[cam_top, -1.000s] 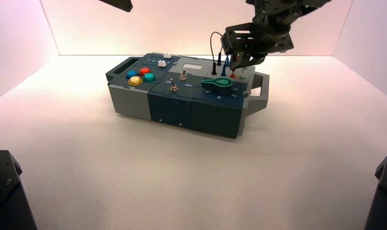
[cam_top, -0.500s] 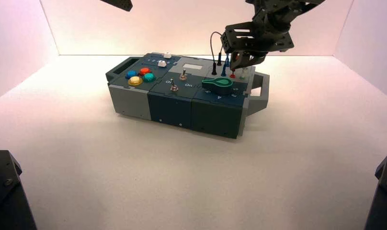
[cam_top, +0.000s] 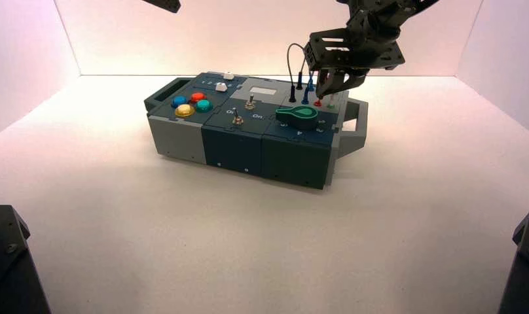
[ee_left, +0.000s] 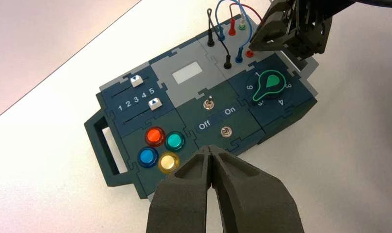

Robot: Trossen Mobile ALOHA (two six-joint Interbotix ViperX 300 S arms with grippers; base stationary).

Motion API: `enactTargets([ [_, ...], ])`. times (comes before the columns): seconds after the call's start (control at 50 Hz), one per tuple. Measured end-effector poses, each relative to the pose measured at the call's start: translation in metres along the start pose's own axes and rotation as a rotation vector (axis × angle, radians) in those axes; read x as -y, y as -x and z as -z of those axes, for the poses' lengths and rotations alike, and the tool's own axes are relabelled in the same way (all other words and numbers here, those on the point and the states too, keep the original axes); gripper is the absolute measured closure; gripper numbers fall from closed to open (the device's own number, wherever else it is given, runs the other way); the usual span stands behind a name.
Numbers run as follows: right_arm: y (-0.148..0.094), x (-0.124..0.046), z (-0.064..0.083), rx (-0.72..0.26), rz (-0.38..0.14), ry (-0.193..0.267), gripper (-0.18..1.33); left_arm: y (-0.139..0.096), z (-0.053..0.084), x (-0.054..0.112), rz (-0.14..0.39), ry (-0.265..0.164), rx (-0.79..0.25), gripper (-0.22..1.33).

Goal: Insert the red wire.

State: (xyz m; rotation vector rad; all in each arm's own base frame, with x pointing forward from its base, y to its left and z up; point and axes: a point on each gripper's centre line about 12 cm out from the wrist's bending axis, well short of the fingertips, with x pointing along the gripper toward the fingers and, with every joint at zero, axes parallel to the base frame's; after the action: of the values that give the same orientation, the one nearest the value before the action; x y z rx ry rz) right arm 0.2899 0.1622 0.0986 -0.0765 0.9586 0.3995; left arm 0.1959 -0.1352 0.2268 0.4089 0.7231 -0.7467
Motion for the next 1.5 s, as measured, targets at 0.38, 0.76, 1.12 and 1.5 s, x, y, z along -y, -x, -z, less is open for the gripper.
enactTargets([
  [0.38,0.002,-0.001,-0.002,-0.035,-0.005,-0.002,1.08,0.000,0.000,0.000,0.000,0.000,0.000,1.28],
  [0.76,0.001,-0.002,-0.004,-0.057,-0.009,-0.002,1.08,0.000,0.000,0.000,0.000,0.000,0.001,1.28],
  [1.12,-0.009,-0.003,-0.010,-0.077,-0.010,-0.003,1.08,0.001,-0.001,0.000,-0.002,-0.005,0.005,1.28],
  [1.5,-0.009,-0.004,-0.009,-0.121,-0.015,-0.001,1.08,0.003,-0.001,0.000,-0.004,-0.009,0.010,1.28],
])
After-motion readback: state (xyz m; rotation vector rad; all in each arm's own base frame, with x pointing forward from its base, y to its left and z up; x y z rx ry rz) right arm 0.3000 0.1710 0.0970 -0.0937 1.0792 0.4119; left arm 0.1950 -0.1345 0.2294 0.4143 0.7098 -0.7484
